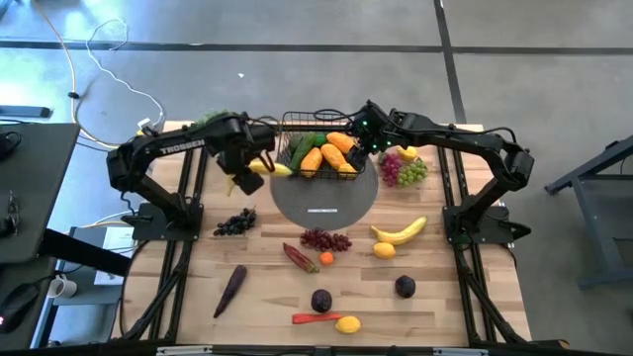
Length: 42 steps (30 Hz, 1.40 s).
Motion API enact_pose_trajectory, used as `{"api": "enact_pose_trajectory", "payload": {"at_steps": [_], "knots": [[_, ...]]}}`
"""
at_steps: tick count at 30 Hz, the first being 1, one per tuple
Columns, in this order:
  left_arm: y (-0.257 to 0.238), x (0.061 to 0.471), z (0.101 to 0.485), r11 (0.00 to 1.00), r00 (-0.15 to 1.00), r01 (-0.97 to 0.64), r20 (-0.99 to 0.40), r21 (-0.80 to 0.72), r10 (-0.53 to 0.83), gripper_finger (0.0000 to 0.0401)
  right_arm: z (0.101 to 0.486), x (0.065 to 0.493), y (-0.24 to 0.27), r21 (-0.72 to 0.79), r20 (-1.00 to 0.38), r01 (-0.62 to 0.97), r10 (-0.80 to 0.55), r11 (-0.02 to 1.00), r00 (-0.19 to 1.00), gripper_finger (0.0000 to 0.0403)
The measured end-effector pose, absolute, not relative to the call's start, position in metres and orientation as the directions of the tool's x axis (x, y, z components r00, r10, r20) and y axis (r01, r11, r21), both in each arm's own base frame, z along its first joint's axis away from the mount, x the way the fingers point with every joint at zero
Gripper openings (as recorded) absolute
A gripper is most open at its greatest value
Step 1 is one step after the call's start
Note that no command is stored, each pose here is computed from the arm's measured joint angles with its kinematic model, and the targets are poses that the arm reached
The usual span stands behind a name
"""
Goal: Build produce basket
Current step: Put the left yellow banana into the black wire basket
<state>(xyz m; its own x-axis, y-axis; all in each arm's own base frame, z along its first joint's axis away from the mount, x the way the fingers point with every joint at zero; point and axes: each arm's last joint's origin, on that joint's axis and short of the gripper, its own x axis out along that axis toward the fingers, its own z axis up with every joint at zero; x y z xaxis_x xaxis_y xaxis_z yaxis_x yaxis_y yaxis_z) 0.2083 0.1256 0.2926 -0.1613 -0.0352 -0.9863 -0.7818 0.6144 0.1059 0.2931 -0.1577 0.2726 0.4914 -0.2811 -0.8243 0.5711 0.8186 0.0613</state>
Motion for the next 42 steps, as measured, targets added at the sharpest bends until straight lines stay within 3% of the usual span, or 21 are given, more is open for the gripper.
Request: {"api": "enact_pose_trajectory", "payload": {"at_steps": [13, 23, 32, 42], "knots": [[0.138, 0.214, 0.334, 0.582, -0.043, -0.805, -0.989, 0.117, 0.139, 0.0126, 0.272, 0.293, -0.158, 0.071, -0.825, 0.582, -0.28, 0.81, 0.491, 0.0232], [0.16, 0.221, 0.345, 0.592, 0.021, -0.773, -0.923, 0.229, 0.384, 0.0126, 0.273, 0.293, -0.158, 0.096, -0.823, 0.607, -0.281, 0.789, 0.494, 0.0232], [0.165, 0.224, 0.348, 0.725, -0.003, -0.55, -0.869, 0.414, 0.494, 0.0126, 0.276, 0.298, -0.156, 0.282, -0.789, 0.604, -0.177, 0.745, 0.588, 0.0232], [0.144, 0.242, 0.35, 0.817, 0.044, -0.2, -0.829, 0.54, 0.558, 0.0126, 0.29, 0.313, -0.154, 0.607, -0.6, 0.422, 0.04, 0.673, 0.799, 0.0232]]}}
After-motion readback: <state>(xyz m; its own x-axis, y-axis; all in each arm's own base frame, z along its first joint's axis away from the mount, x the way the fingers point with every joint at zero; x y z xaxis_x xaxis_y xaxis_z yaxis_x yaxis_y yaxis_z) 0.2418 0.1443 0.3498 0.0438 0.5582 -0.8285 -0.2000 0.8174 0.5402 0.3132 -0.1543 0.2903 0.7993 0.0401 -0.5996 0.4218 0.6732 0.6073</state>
